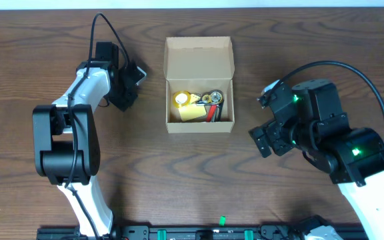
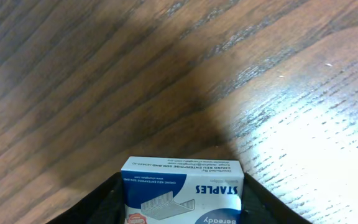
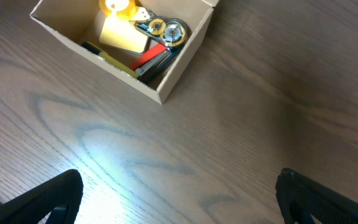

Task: Pack container
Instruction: 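Lift the staples box and carry it over the cardboard box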

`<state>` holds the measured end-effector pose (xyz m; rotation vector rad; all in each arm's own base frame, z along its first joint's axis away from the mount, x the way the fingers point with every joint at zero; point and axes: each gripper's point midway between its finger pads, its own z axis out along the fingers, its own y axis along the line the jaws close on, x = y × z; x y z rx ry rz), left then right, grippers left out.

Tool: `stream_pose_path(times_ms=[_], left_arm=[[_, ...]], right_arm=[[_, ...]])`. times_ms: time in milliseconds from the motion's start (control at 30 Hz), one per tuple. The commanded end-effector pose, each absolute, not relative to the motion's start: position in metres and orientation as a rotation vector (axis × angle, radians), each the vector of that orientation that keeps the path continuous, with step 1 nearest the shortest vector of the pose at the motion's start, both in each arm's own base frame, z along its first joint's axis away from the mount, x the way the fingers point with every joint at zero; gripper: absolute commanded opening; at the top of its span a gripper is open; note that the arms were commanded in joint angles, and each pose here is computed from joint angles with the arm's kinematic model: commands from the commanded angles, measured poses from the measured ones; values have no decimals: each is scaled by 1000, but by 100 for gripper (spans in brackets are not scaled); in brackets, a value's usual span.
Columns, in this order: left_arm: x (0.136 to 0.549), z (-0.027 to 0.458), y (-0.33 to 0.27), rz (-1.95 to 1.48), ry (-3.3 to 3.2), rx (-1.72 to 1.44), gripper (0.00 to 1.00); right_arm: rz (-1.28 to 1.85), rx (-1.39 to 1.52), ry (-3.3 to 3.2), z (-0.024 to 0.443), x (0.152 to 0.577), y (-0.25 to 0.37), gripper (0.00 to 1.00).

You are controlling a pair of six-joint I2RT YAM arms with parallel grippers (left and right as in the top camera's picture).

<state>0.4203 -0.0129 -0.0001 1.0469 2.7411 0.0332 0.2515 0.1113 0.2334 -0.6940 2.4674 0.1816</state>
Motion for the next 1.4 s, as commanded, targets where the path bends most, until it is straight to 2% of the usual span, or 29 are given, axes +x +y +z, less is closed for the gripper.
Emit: stream_pose_path(times_ms=[0, 300, 667, 800, 900, 1067, 1167, 1367], left_arm=[[411, -18, -9, 22, 2800, 1052, 50], [427, 8, -6, 67, 2787, 921, 46], [426, 115, -28, 94, 2623, 754, 43], [420, 156, -51, 80, 2527, 735, 43], [411, 177, -89, -65, 2460, 742, 43], [398, 187, -146, -300, 2430, 724, 44], [392, 184, -165, -323, 2425, 768, 49], [384, 169, -194, -384, 2476, 755, 48]], right_arm=[[197, -679, 2470, 234, 250, 112, 99], [197, -679, 2470, 234, 250, 112, 99], [197, -679, 2470, 234, 250, 112, 99], [197, -679, 2470, 234, 250, 112, 99], [197, -679, 2470, 234, 250, 112, 99], [197, -679, 2470, 234, 250, 112, 99], [197, -679, 2470, 234, 250, 112, 99], [197, -679, 2470, 234, 250, 112, 99]])
